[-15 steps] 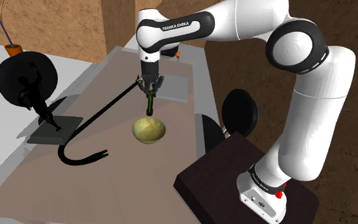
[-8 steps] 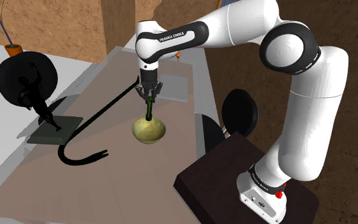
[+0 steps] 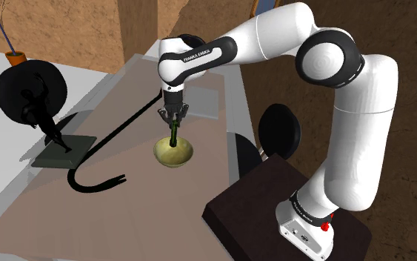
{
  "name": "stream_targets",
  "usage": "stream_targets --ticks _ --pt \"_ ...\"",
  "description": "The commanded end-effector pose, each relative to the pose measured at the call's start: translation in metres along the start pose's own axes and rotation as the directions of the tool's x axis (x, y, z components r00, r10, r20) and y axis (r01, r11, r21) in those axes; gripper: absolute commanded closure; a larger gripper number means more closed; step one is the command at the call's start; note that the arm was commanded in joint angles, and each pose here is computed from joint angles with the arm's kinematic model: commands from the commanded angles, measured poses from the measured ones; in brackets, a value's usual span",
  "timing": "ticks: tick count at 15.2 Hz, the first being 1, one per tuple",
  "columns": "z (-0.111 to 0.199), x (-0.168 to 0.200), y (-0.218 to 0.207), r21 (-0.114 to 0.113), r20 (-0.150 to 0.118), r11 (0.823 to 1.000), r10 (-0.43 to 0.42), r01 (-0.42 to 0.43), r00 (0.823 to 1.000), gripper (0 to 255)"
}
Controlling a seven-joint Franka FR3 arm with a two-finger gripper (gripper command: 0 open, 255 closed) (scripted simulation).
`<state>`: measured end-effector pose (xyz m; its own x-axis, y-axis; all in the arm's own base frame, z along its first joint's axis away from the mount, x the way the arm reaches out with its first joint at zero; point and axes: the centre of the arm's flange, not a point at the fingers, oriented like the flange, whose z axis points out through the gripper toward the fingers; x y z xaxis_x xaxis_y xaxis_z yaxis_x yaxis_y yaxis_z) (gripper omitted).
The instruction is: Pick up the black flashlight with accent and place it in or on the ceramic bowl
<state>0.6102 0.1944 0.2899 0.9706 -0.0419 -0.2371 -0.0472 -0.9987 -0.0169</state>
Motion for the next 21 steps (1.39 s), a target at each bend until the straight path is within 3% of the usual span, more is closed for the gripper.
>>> stream_targets --ticks 1,4,12,13,18,21 --pt "0.011 0.003 0.001 0.000 -0.001 1.000 0.000 0.000 1.000 255" --pt "0.028 0.008 0.001 0.000 -0.001 1.000 0.000 0.000 1.000 255" --pt "0.028 0.008 0.001 0.000 -0.001 1.000 0.000 0.000 1.000 255" --pt "0.028 0.008 0.001 0.000 -0.001 1.000 0.000 0.000 1.000 0" --pt "0.028 0.008 0.001 0.000 -0.001 1.000 0.000 0.000 1.000 0" --pt "-0.012 0.007 0.001 0.000 -0.001 1.000 0.000 0.000 1.000 0"
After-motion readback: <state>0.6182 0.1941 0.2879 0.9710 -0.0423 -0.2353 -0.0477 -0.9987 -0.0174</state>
